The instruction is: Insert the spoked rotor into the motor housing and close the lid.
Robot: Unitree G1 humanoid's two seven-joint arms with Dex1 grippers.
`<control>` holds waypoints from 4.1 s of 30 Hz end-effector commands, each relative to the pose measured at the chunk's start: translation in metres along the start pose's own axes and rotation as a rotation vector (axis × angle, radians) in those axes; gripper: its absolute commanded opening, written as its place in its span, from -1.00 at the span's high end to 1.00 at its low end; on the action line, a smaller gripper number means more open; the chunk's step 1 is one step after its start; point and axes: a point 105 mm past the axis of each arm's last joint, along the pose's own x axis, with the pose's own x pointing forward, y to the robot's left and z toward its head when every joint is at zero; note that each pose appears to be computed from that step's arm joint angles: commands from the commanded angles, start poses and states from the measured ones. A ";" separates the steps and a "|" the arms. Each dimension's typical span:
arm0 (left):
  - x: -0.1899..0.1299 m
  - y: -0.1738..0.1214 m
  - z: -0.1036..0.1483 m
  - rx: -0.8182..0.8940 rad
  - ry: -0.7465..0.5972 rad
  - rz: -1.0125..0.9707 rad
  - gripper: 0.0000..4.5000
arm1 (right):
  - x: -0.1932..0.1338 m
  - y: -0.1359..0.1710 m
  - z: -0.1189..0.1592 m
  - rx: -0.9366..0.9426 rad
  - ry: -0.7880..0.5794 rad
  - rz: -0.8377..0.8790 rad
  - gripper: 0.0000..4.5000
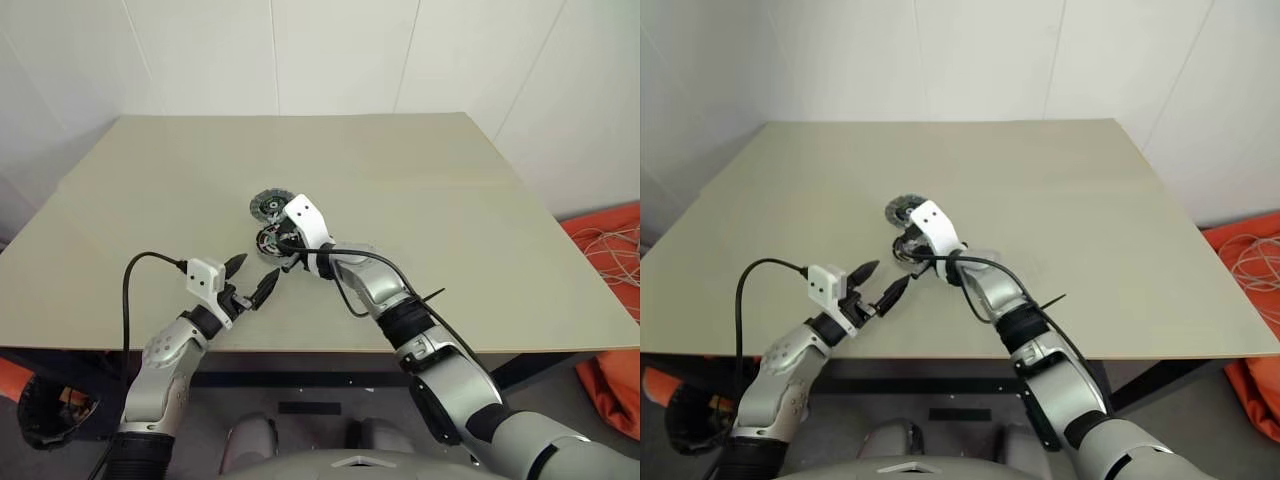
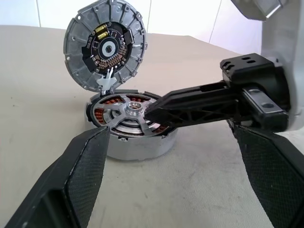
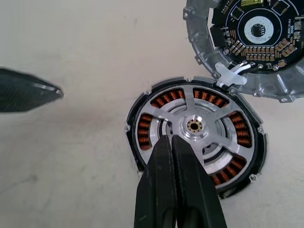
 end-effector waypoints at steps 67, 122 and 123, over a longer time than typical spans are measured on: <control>0.005 0.001 0.004 0.017 -0.061 -0.008 -1.00 | -0.005 0.007 0.016 -0.500 0.144 0.224 0.71; 0.005 0.002 0.002 -0.003 -0.051 -0.002 -1.00 | -0.088 -0.004 -0.016 -0.345 0.417 0.225 1.00; 0.005 0.000 0.001 -0.005 -0.051 -0.003 -1.00 | -0.092 -0.003 -0.016 -0.342 0.424 0.230 1.00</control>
